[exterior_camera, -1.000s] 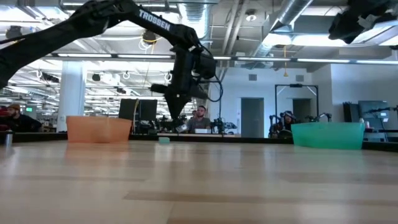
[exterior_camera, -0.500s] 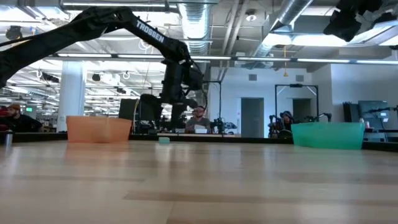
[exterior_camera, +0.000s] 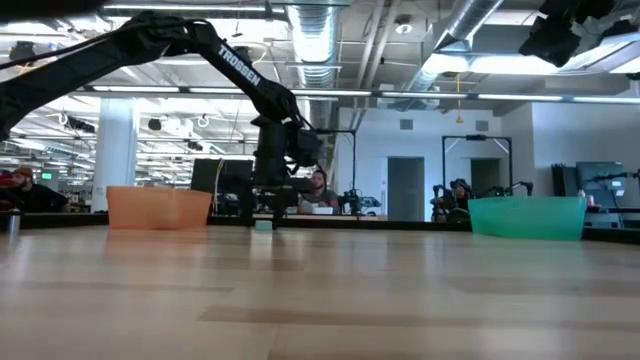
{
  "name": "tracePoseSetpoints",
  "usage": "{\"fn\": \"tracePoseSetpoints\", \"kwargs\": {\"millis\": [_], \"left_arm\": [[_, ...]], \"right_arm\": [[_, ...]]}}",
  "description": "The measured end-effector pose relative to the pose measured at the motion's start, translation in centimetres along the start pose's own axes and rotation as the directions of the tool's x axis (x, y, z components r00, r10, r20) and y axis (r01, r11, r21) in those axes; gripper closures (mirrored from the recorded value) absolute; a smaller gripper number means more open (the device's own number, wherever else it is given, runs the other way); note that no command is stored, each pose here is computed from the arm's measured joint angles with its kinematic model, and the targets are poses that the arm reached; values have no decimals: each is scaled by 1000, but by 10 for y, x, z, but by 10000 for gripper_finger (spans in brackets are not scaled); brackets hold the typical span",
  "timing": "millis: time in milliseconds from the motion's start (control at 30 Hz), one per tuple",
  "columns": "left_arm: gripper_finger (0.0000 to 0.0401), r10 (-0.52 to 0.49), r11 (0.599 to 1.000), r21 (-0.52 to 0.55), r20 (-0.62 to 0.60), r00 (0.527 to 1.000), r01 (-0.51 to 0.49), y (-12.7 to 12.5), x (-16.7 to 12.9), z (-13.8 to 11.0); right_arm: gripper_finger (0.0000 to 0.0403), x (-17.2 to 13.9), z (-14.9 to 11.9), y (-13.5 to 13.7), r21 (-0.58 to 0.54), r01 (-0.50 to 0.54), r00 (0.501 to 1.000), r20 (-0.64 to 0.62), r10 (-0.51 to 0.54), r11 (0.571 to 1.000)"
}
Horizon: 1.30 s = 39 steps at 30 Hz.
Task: Sort & place blocks by color
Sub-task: Put the blue block into the blue bin
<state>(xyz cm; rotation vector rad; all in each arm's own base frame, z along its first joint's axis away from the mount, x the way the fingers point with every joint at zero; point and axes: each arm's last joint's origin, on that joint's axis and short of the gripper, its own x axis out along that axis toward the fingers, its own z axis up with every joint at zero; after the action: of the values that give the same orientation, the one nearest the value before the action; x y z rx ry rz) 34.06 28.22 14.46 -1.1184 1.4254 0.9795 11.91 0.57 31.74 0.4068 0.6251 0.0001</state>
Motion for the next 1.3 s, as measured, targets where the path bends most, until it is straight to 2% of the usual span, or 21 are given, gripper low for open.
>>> {"fn": "tracePoseSetpoints", "kwargs": {"millis": [100,167,367,533,600,667,767,833,900,1000,1033,1067,1133,1233,1300], "left_arm": [[157,0,1000,8,-1,1000,0,1,4,-1],[176,0,1000,23,-3,1000,0,1,5,-2],[305,5,997,71,4,1000,-5,-1,3,-1],[308,-37,983,178,10,999,35,-5,-5,-1],[308,-118,958,265,4,993,113,-10,-14,-2],[308,-209,914,354,-3,978,197,-14,-37,-13],[308,-352,823,478,4,936,307,-18,-81,-36],[308,-451,739,548,-32,892,393,-20,-104,-51],[308,-574,602,627,-89,814,494,-22,-129,-69],[308,-724,324,722,-226,652,611,-25,-169,-103],[308,-744,253,733,-269,611,631,-27,-177,-114],[308,-757,200,739,-300,580,643,-29,-184,-123],[308,-767,125,744,-347,539,656,-36,-192,-138],[308,-764,47,741,-405,502,670,-45,-201,-160],[308,-747,12,735,-444,495,678,-53,-201,-172]], "right_arm": [[124,0,0,0,0,0,1000,0,0,1000],[124,0,0,0,-1,0,1000,0,0,1000],[124,0,0,0,-8,0,1000,0,0,1000],[124,0,2,0,-9,0,1000,18,0,1000],[124,0,6,0,-20,-5,998,65,6,1000],[124,2,14,0,-60,-2,992,127,10,998],[124,5,29,0,-161,21,972,235,18,987],[124,9,40,-2,-240,56,951,307,21,969],[124,15,51,-4,-306,101,930,367,20,947],[124,26,64,-11,-398,156,913,408,22,904],[124,31,68,-14,-427,156,911,411,37,890],[124,35,72,-17,-452,149,909,412,57,879],[124,45,79,-23,-482,114,910,402,104,869],[124,60,94,-33,-488,71,920,369,132,870],[124,69,105,-38,-490,64,927,352,130,870]]}}
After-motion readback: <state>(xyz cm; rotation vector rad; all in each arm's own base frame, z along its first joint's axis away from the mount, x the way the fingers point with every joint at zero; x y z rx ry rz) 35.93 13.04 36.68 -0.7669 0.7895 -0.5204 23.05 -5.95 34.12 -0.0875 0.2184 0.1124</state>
